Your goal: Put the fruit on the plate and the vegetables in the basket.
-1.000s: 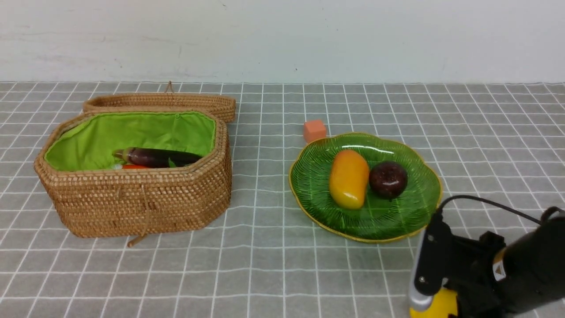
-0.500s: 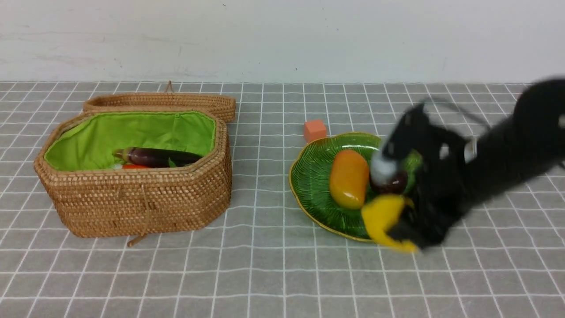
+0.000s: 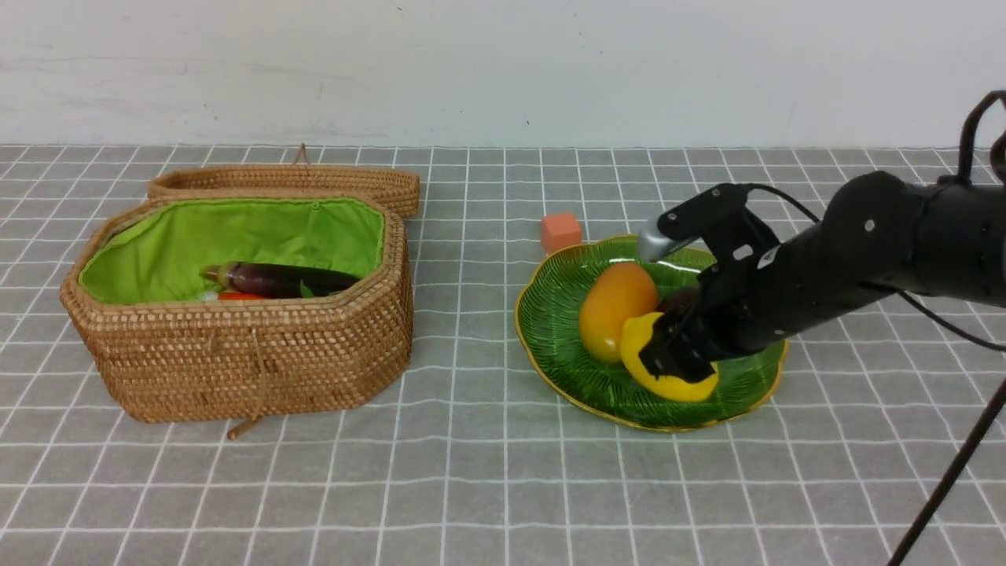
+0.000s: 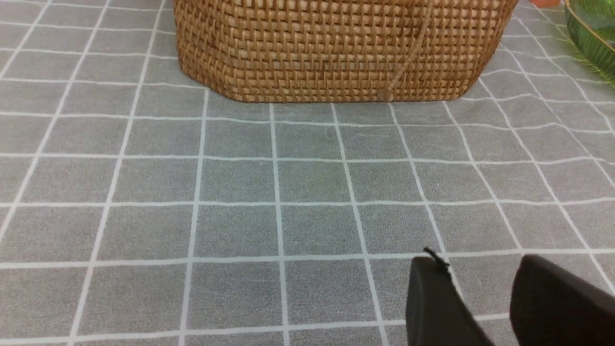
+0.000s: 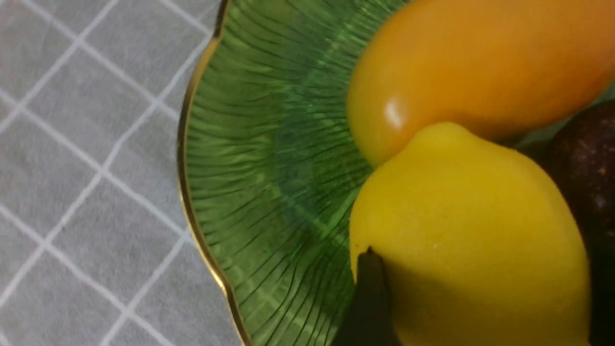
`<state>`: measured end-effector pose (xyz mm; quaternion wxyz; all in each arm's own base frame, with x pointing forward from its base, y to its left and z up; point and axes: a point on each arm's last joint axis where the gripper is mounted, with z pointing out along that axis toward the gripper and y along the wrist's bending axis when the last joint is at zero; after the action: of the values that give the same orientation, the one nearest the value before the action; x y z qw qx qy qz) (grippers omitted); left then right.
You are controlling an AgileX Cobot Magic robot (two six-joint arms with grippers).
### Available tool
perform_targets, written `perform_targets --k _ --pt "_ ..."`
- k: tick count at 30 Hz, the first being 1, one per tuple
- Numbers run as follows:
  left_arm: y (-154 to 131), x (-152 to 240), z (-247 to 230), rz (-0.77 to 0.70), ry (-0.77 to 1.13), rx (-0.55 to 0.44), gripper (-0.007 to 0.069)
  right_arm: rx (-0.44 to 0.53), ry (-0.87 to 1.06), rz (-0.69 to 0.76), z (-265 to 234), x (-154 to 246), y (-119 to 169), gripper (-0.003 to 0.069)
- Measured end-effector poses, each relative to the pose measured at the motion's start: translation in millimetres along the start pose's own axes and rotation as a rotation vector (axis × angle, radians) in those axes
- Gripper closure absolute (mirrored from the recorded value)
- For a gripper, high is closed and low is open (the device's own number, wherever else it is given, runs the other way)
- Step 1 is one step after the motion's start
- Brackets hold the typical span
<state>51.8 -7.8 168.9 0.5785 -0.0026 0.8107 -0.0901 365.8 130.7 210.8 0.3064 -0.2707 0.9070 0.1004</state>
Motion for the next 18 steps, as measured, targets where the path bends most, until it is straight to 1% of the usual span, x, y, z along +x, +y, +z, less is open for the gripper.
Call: perform_targets --k 3,4,5,7,9,11,12,13,17,18 --pt "0 0 0 0.0 0.0 0.0 0.0387 0.006 0.008 0.017 -2 0 0 0.0028" --pt "0 0 0 0.0 0.0 0.0 0.0387 0.006 0.01 0.018 -2 1 0 0.0017" --pt "0 0 0 0.0 0.0 0.0 0.0387 0.001 0.028 0.008 -5 1 1 -0.0009" --pt "0 0 0 0.0 0.0 0.0 0.0387 -0.009 0.042 0.0 -12 1 2 -0.0017" --pt "0 0 0 0.0 0.0 0.0 0.0387 -0.028 0.064 -0.014 -28 1 7 -0.0005" --pt "0 0 0 0.0 0.0 0.0 0.0387 -0.049 0.078 -0.011 -53 -1 13 0.0042" --pt "0 0 0 0.0 0.0 0.0 0.0387 -0.052 0.08 -0.009 -56 -1 13 0.0054" --pt "0 0 0 0.0 0.0 0.0 0.0386 -0.063 0.09 -0.005 -77 -1 18 0.0111" --pt "0 0 0 0.0 0.0 0.0 0.0387 -0.068 0.134 0.011 -131 6 30 0.0293" --pt "0 0 0 0.0 0.0 0.0 0.0387 -0.065 0.153 0.027 -144 9 33 0.0361"
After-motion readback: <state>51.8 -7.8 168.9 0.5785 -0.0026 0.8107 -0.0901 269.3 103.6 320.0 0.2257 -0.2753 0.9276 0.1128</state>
